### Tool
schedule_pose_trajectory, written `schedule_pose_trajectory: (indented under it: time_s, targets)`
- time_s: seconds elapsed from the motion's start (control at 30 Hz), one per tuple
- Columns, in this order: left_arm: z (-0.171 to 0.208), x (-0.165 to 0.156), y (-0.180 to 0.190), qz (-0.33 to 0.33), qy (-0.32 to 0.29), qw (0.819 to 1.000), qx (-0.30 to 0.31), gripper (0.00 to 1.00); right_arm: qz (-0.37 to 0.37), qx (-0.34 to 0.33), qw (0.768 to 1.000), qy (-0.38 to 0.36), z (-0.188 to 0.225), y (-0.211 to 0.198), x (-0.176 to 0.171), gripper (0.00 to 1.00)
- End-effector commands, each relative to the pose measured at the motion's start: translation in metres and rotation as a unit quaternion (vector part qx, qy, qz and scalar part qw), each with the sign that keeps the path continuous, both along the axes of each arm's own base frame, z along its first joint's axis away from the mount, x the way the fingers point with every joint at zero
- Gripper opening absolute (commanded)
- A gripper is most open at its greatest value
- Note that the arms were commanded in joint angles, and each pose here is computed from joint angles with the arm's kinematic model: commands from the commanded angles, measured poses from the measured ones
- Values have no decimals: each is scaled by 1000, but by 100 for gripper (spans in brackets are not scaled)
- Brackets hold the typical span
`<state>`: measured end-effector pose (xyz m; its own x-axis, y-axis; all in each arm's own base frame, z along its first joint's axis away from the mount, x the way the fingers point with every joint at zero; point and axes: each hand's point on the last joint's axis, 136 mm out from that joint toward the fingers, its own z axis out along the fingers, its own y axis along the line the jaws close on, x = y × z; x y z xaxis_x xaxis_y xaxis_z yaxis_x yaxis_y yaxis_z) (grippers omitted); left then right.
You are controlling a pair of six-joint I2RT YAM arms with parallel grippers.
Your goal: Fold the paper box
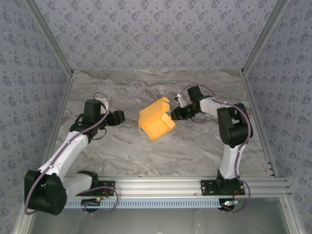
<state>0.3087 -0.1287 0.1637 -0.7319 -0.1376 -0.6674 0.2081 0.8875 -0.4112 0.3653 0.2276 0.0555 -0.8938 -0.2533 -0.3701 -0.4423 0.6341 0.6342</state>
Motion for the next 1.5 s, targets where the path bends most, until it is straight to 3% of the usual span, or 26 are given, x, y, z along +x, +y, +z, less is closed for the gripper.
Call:
schedule_pose_trajectory:
  time_s: [0.0, 0.43, 0.9, 1.3, 1.47]
  targets:
    - [12, -13, -27, -66, -25, 997, -23, 64, 11, 2, 1000, 11, -6, 1, -8, 24]
    - [3, -27, -47, -96, -18, 995, -10, 64, 11, -29, 999, -6, -8, 1, -8, 17]
    - [-5, -32, -43, -86, -15, 996, 2, 64, -7, -153, 987, -54, -17, -3, -22, 13]
    - [-17, -32, -35, -72, -6, 997, 16, 63, -10, -294, 948, -122, -19, -4, -28, 15]
    - [-17, -32, -35, -70, -7, 997, 18, 63, -5, -322, 938, -131, -24, -1, -33, 16]
